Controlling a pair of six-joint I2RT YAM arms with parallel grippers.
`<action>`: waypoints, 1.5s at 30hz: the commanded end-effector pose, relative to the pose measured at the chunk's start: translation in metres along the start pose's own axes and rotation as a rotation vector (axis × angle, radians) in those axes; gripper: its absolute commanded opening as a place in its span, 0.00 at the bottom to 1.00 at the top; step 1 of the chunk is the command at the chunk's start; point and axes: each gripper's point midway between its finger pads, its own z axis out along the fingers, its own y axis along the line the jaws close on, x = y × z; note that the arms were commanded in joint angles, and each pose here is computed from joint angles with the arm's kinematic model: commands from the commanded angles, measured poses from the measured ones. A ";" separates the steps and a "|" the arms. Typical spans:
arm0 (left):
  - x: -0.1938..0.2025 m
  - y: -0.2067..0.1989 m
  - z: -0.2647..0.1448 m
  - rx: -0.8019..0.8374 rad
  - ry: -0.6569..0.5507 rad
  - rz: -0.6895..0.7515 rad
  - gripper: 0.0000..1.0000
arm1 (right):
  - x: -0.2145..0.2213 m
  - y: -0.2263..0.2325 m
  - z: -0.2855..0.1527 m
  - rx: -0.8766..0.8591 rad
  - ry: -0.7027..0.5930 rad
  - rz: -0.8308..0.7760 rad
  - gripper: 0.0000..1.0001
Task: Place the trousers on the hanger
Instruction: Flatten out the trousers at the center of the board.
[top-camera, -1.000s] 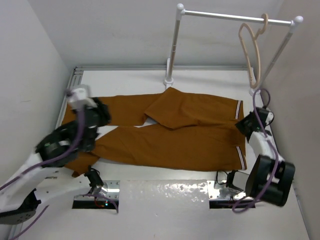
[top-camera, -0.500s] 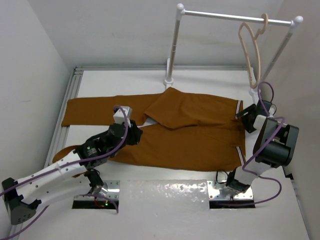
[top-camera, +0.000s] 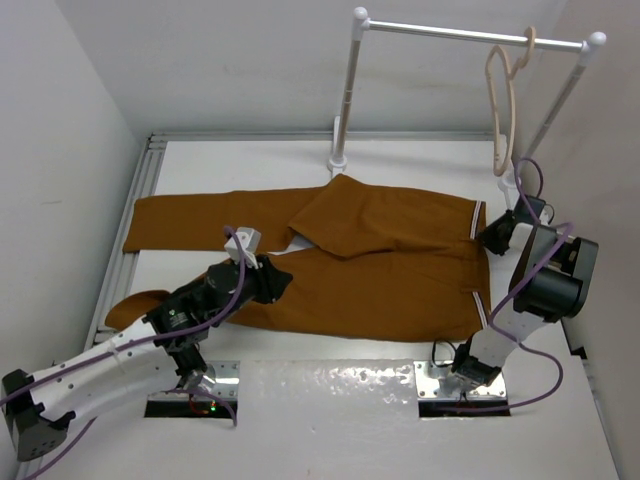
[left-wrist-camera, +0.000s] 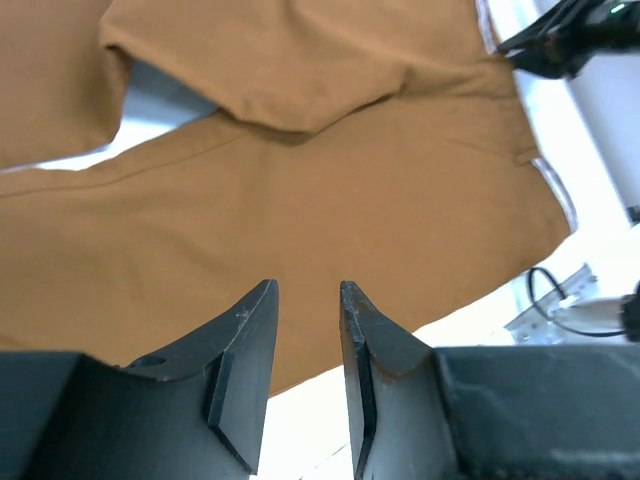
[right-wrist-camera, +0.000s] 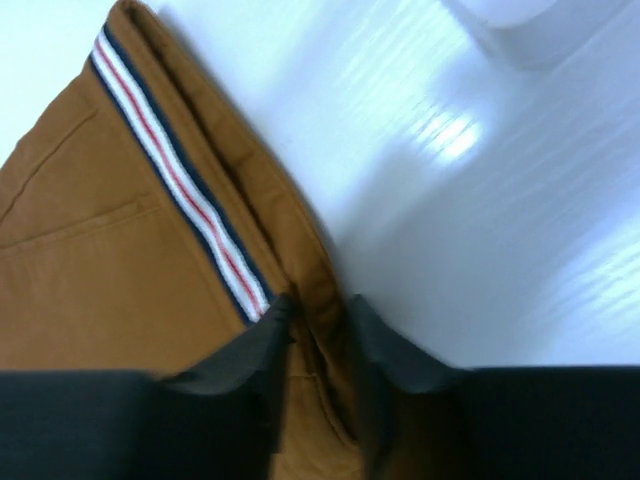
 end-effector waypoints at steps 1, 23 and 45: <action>-0.010 -0.015 -0.001 0.072 -0.048 -0.017 0.29 | 0.003 0.019 -0.001 -0.094 0.031 -0.015 0.24; 0.003 0.013 0.009 -0.088 -0.018 -0.043 0.37 | -0.148 0.008 -0.050 0.198 -0.381 0.001 0.00; -0.075 0.085 -0.004 -0.554 -0.234 -0.213 0.44 | 0.053 0.139 -0.128 -0.510 -0.176 -0.043 0.00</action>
